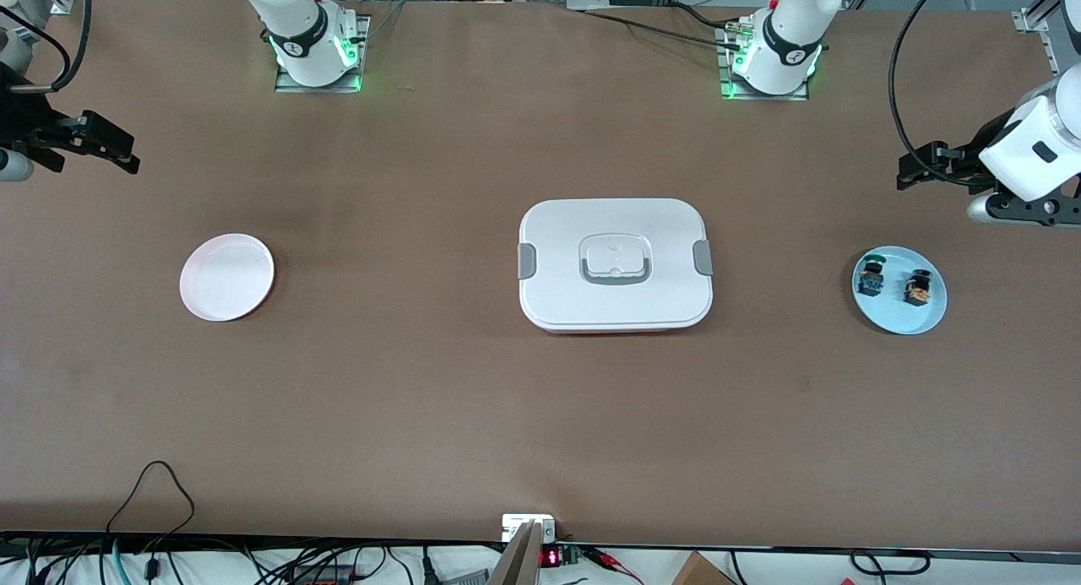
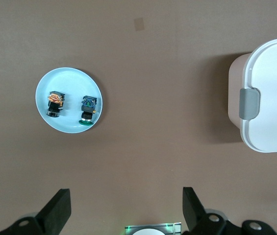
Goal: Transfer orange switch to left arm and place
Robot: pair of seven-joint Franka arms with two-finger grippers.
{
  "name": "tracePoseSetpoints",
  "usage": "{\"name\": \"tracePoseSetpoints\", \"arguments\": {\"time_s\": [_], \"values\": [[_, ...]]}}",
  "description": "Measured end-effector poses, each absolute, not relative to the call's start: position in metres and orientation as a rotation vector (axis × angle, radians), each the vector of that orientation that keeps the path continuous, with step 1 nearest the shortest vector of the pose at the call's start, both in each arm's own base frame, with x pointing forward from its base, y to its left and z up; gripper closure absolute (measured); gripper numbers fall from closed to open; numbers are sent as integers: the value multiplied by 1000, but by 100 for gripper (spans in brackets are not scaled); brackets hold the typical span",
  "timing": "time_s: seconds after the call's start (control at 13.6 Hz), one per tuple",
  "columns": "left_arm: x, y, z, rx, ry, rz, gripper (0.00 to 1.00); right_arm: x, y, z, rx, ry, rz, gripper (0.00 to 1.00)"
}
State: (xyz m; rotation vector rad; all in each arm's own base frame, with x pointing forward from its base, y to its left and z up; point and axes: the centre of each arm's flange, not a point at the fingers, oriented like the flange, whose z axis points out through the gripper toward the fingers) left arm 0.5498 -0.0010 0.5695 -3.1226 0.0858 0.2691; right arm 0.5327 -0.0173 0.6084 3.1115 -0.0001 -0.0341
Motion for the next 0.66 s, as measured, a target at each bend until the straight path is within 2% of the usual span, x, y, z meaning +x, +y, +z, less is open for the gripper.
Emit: {"name": "tracePoseSetpoints", "arguments": {"time_s": [0.66], "values": [[554,9,575,-3125,59,245,0,532,-16,613,3111,3,-30,0]]}}
